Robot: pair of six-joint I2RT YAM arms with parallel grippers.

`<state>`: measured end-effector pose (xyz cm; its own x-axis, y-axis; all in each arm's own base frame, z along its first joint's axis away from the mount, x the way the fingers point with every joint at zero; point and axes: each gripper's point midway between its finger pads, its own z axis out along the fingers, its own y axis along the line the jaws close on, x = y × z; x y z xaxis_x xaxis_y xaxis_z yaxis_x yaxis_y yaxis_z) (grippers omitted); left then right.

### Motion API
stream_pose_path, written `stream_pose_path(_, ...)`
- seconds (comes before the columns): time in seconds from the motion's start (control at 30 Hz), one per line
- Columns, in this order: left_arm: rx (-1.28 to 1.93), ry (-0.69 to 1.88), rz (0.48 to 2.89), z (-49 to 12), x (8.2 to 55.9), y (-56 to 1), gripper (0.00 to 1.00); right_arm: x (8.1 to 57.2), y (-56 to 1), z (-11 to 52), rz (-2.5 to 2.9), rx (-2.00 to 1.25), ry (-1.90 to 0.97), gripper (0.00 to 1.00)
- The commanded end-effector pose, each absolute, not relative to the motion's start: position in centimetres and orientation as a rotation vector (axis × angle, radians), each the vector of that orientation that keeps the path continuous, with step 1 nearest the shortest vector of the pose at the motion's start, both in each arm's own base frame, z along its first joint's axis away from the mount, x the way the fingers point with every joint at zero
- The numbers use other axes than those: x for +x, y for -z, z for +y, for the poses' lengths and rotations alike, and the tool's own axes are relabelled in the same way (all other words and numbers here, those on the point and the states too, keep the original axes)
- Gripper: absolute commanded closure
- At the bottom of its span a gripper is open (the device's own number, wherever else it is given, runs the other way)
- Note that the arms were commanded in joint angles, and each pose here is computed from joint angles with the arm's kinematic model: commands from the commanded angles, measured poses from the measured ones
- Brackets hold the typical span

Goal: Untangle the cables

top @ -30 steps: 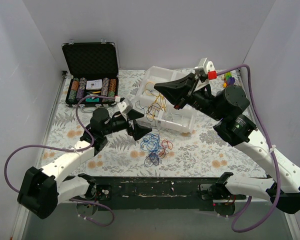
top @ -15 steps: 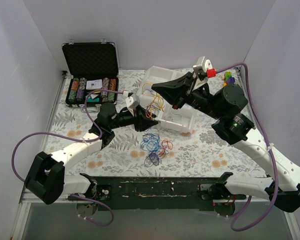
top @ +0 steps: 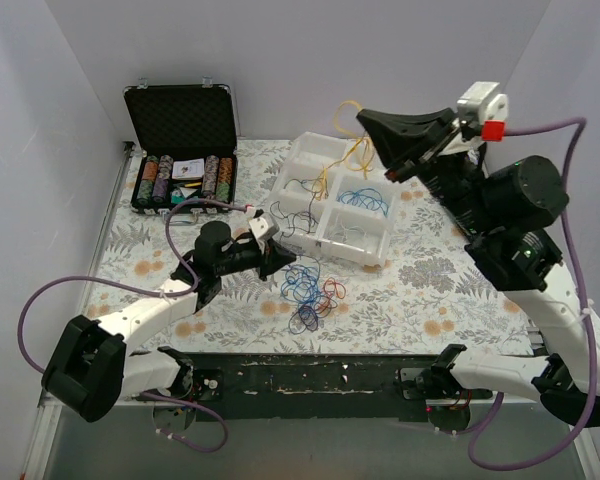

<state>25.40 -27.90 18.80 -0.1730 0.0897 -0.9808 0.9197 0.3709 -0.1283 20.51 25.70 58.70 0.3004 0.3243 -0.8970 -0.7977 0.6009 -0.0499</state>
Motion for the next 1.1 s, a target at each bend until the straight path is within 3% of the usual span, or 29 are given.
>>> stream_pose_path(0.0,0.982,0.898,1.67,-25.3,23.9,-14.8,1.0,21.4,-62.9,19.2,0.956,-0.39,-0.52,0.99)
stream_pose_path(0.17,0.979,0.861,1.705,-23.9,23.2,-13.0,1.0,21.8,-64.9,15.9,0.92,-0.288,-0.385,0.99)
stream_pose_path(0.33,0.955,0.858,1.693,-23.9,24.0,-13.4,1.0,24.7,-64.1,17.0,0.984,-0.278,-0.286,0.99)
stream_pose_path(0.47,0.953,0.869,1.727,-23.5,23.5,-12.7,1.0,23.5,-68.8,14.0,0.868,-0.185,-0.221,0.99)
stream_pose_path(0.6,0.954,0.854,1.709,-23.0,22.8,-12.4,1.0,23.7,-71.0,15.1,0.844,-0.218,-0.234,0.99)
stream_pose_path(0.8,0.93,0.845,1.631,-24.0,24.8,-16.4,1.0,30.1,-60.7,23.2,1.053,-0.339,-0.343,0.99)
stream_pose_path(1.07,0.884,0.862,1.588,-24.1,24.9,-20.1,1.0,39.9,-49.3,28.6,1.295,-0.335,-0.38,0.99)
